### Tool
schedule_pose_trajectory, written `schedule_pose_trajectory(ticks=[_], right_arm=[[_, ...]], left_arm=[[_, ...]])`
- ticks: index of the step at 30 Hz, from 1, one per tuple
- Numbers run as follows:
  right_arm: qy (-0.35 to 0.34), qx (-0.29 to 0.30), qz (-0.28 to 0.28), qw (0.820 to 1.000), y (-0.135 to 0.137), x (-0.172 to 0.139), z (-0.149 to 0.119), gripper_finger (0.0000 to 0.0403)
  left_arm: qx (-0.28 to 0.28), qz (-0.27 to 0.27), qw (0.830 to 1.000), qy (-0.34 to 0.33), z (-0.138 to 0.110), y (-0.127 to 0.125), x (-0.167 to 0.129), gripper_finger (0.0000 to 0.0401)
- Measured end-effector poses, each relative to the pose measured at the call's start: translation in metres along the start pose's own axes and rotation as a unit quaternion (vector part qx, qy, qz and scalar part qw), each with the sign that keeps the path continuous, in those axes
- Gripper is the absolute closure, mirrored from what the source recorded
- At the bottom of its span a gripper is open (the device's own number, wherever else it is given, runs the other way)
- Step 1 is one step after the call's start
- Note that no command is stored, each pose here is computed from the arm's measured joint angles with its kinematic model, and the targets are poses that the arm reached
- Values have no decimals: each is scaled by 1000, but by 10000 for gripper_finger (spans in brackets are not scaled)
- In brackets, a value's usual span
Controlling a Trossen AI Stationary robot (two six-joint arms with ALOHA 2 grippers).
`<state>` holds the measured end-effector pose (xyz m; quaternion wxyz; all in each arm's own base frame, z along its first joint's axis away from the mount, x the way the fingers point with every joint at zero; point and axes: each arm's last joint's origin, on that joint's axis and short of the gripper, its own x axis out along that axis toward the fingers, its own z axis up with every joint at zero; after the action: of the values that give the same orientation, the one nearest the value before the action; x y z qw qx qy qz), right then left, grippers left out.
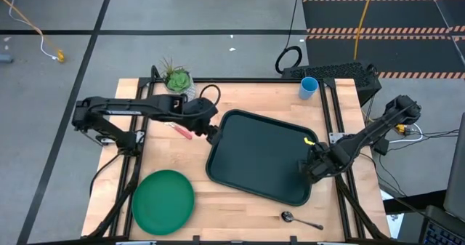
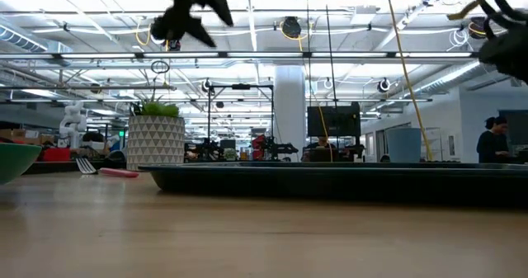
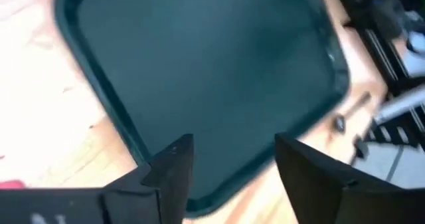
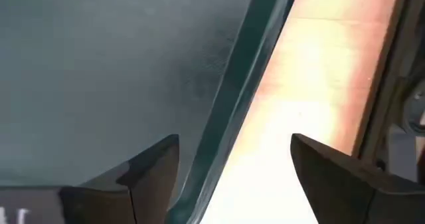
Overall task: Pick and place plate/cup/fork/spoon on tray
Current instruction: Prepare the dark green serving tray
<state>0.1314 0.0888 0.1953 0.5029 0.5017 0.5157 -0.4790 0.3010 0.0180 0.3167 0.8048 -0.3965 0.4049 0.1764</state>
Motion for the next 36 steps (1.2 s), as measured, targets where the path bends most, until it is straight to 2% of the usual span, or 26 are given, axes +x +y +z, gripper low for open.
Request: schedule_pose_trajectory(ticks=[5,13,18,21,31,36], right_arm=[[4,-17,9,1000,-4,24,3,133],[1,-33,3,999,-13,48,9,150],[-5,-38,21,999,-13,54,10,157],[-12,-52,34,998,-12,56,11,163],[-12,-189,43,981,-5,55,18,222],[-18,-216,48,975,-2,55,22,255]], left_arm=[[-65,19,998,-1,-2,31,29,170],[-126,-40,991,-19,-14,48,60,169],[-159,-14,987,-8,-26,67,73,169],[-162,-9,987,2,-30,70,75,169],[-152,-40,988,-3,-27,63,74,169],[-151,-43,988,2,-27,62,74,169]])
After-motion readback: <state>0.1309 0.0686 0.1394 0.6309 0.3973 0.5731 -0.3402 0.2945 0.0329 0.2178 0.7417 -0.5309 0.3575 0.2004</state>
